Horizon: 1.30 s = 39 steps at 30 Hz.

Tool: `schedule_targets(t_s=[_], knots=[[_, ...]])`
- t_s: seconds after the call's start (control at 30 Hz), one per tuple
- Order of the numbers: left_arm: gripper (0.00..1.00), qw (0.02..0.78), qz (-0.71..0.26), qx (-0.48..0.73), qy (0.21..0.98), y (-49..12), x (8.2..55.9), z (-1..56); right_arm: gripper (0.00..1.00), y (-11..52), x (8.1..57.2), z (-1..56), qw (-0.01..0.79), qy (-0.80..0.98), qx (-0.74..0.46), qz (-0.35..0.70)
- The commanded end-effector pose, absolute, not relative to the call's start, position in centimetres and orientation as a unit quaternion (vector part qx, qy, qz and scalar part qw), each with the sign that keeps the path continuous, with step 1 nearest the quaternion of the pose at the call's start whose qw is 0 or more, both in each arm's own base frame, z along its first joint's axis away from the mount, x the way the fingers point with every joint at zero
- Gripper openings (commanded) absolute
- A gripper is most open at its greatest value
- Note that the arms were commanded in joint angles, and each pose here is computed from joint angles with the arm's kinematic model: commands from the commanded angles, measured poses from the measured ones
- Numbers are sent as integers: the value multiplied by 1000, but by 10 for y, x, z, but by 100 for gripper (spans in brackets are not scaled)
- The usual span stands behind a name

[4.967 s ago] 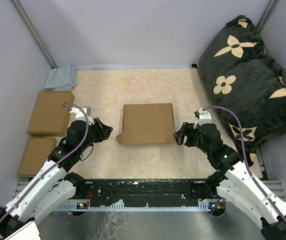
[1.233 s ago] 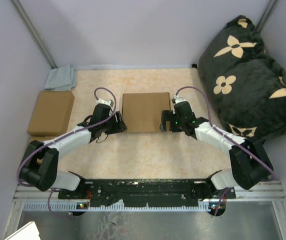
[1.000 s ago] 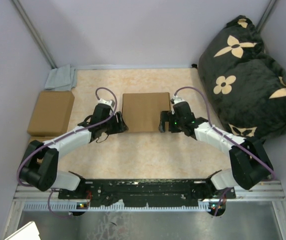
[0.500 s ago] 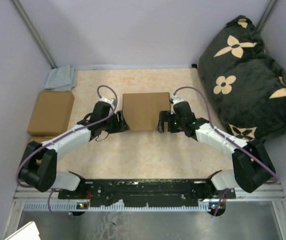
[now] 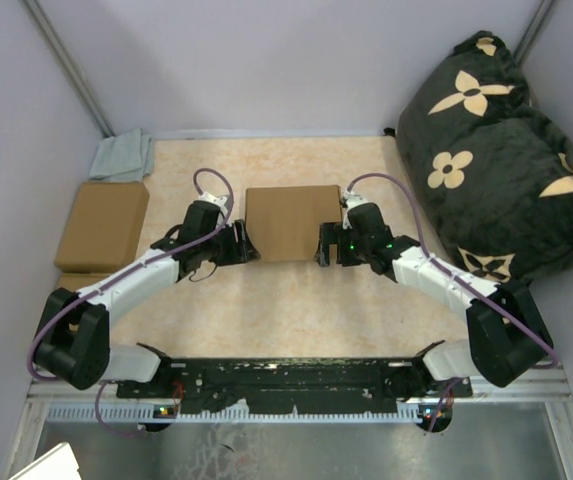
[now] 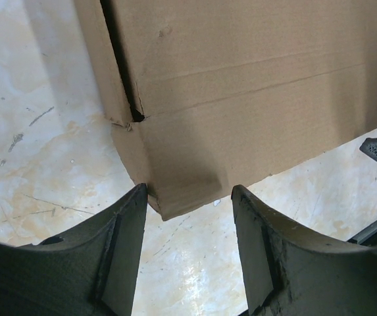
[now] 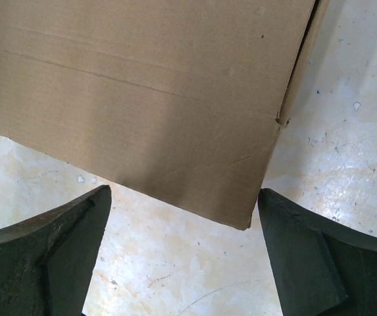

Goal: Fold the paper box

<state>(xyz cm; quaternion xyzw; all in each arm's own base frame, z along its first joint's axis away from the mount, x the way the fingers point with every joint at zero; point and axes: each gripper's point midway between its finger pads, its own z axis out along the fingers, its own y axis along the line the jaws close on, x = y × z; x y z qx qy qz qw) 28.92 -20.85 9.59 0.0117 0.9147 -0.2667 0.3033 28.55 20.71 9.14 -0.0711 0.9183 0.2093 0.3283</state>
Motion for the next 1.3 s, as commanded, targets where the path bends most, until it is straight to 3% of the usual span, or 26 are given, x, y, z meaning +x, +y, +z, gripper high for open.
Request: schedule_targets(t_s=[0.0, 0.87, 1.27], knots=[[60, 313, -284, 26, 906, -217, 292, 111, 93, 218, 299, 117, 368, 898, -81, 225], [59, 301, -283, 27, 910, -217, 288, 102, 92, 222, 298, 116, 366, 897, -82, 235], [59, 283, -269, 23, 920, -214, 287, 80, 89, 215, 300, 86, 350, 910, -77, 207]])
